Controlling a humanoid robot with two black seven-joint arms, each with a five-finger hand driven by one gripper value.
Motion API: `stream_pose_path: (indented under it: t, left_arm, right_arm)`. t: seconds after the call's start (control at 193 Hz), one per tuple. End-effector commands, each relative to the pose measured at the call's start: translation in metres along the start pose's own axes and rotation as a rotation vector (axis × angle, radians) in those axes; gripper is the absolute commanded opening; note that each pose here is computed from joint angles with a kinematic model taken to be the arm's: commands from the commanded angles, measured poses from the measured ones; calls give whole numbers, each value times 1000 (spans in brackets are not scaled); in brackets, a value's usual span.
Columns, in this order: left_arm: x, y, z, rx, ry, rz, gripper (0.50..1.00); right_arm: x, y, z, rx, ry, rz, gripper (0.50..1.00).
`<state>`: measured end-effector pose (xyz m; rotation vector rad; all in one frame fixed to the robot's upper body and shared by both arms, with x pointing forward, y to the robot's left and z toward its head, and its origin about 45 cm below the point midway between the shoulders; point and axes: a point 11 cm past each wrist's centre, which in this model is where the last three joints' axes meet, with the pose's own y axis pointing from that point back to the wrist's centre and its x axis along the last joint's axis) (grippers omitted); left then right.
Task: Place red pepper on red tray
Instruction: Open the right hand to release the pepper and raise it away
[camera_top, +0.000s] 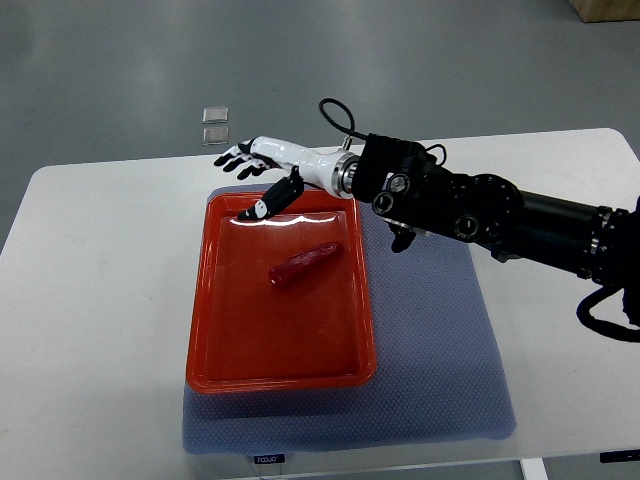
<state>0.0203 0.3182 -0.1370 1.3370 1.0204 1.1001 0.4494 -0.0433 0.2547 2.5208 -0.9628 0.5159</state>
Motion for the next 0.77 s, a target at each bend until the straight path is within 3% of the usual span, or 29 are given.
stream_pose_path:
  t: [0.0, 0.109, 0.155, 0.285, 0.492, 0.761]
  left_arm:
    - [-2, 0, 0, 0, 0, -4, 1000]
    - [-3, 0, 0, -1, 0, -7, 1000]
    - [-3, 0, 0, -1, 0, -7, 1000]
    - [-3, 0, 0, -1, -2, -7, 1000]
    - [-3, 0, 0, 1, -2, -7, 1000]
    - [-4, 0, 0, 1, -7, -12, 1000]
  right_arm:
    - [38, 18, 16, 74, -309, 178, 823]
    - [62, 40, 44, 142, -687, 349, 825]
    - [75, 51, 55, 179, -848, 425, 870]
    - [88, 74, 86, 263, -1160, 549, 909]
    - [67, 90, 121, 273, -1287, 546, 913]
    - [59, 94, 130, 265, -1296, 536, 913]
